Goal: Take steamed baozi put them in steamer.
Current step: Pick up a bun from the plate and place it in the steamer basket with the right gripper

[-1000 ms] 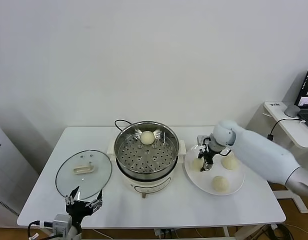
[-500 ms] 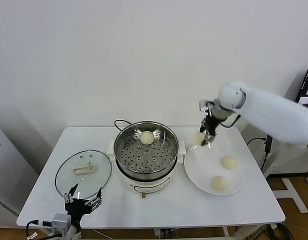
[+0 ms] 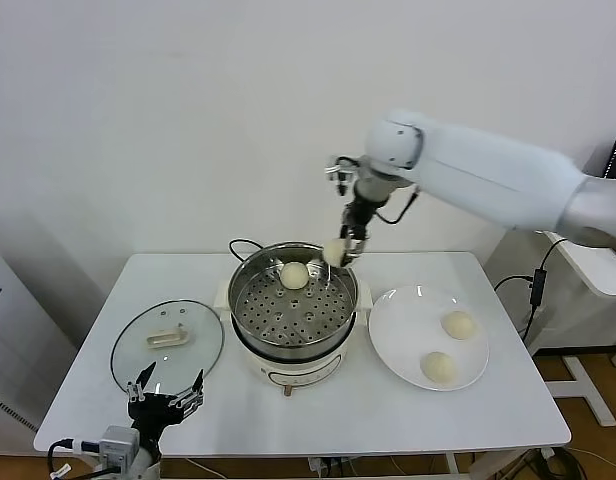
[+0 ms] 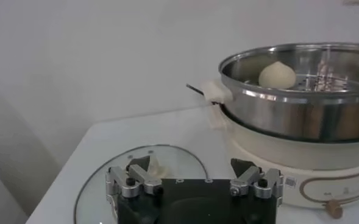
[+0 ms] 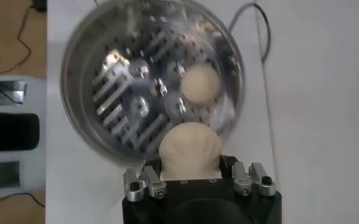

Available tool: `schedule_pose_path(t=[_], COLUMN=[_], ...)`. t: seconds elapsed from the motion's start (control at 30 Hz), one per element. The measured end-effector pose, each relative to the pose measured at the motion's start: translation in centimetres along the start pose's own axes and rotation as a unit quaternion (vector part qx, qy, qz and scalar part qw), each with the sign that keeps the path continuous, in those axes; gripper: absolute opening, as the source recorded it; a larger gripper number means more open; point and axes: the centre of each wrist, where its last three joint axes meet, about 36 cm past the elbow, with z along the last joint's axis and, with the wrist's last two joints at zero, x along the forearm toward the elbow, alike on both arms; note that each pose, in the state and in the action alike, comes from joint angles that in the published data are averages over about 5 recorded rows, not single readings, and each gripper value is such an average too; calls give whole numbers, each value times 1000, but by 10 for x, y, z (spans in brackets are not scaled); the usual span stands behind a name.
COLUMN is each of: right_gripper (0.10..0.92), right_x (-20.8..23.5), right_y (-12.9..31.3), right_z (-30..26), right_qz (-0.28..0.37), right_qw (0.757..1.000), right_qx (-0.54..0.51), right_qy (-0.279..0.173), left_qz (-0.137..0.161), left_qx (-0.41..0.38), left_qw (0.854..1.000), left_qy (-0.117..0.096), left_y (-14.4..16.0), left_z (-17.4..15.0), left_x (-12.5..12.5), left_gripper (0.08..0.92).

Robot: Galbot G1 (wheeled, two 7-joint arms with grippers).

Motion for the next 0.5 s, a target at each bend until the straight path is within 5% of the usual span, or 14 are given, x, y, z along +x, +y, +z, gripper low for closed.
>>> schedule_pose_path(t=[0.5], right_gripper=[585], right_x=[-96], right_y=[23], right_z=[-113], right_qz=[-20], right_qw=[999], right_qx=[31], right_qy=[23], left_qz=[3], left_qx=[11], left_qw=[1000], left_qy=[-11], left_y=[3], left_z=[-5], left_x=[-1], left_gripper=[823])
